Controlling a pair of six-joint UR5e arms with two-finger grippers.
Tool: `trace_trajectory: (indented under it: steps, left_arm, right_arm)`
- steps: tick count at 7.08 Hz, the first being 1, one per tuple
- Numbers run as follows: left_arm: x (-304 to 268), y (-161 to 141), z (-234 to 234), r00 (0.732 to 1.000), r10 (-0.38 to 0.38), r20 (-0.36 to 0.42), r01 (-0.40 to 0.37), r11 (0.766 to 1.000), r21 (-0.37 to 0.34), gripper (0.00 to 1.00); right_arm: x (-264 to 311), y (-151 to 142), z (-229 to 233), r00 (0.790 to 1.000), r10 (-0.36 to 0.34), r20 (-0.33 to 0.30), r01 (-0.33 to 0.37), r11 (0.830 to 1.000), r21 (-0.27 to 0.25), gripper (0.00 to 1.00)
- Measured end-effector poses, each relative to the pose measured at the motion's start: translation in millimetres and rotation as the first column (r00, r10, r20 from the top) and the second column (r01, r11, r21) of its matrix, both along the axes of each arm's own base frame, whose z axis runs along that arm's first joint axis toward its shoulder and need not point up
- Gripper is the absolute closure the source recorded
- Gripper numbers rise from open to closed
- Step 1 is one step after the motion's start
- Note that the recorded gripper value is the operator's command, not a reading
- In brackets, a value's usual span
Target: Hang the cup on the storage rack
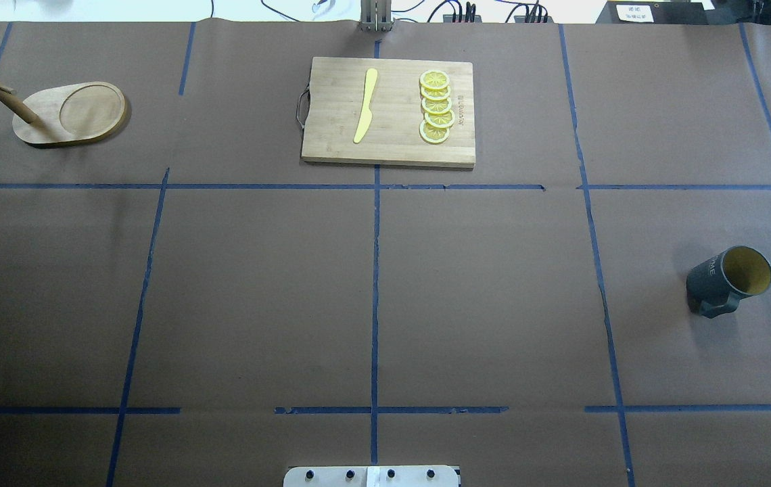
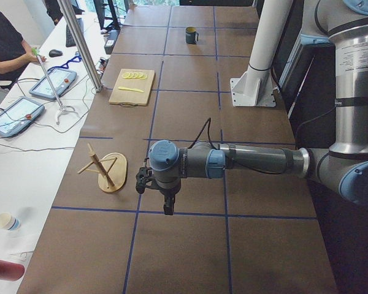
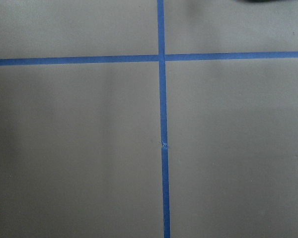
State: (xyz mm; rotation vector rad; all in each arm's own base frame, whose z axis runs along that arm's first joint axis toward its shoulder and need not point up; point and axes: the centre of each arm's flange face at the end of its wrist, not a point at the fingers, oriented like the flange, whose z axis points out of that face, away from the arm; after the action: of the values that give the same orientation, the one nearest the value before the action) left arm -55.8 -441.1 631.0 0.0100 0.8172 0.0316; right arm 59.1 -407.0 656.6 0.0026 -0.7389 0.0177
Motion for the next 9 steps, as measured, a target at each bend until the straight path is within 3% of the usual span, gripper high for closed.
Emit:
trace_trajectory:
  steps: [5, 9]
  left_arm:
    - [0.3, 4.1, 2.3, 1.0, 0.0, 0.001, 0.0, 1.0, -0.011, 0.0]
    - [0.3, 7.5, 8.0, 1.0, -0.002, 0.0, 0.002, 1.0, -0.022, 0.0]
  right_arm:
    - [-6.5, -0.8, -5.0, 0.999, 0.006, 0.04, -0.006, 1.0, -0.001, 0.0]
    - [-39.0, -6.1, -14.6, 0.995, -0.062, 0.082, 0.057, 0.997, 0.06, 0.0]
